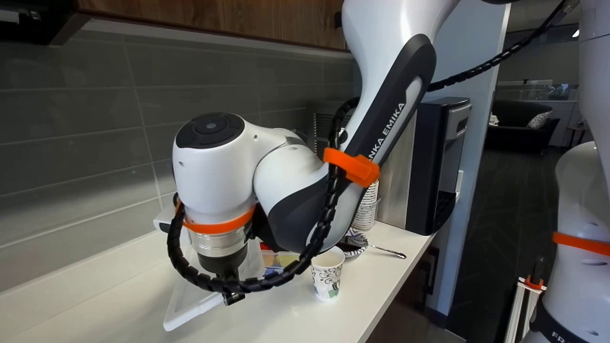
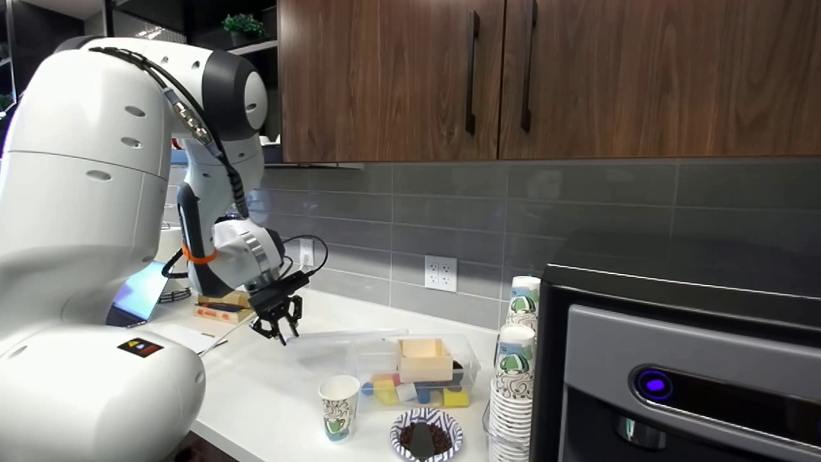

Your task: Place the white lid onto the counter

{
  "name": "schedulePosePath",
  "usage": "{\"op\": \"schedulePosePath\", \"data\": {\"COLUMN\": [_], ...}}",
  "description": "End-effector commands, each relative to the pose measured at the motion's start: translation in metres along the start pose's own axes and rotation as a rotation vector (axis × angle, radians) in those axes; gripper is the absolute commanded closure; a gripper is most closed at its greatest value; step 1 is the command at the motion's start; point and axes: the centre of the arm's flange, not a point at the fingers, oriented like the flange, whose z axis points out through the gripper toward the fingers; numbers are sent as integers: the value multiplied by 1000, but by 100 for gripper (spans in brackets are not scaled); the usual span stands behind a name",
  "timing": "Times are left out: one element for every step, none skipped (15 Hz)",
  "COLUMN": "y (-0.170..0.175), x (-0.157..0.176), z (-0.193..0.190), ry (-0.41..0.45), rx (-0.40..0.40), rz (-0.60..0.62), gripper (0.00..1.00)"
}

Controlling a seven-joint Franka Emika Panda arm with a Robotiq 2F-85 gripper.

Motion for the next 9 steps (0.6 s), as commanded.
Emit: {"op": "schedulePosePath", "data": {"y": [-7, -9, -10, -11, -11, -11, -11, -11, -10], "x": [-2, -1, -1, -1, -1, -1, 0, 0, 0], "z": [5, 9, 12, 16, 21, 25, 30, 35, 38], "ry": [50, 57, 62, 65, 67, 68, 70, 72, 75], "rx": [42, 64, 81, 102, 129, 158, 190, 216, 242], "rz": [-94, -117, -136, -155, -172, -188, -200, -208, -215], "gripper": [92, 92, 92, 92, 92, 92, 92, 92, 92]}}
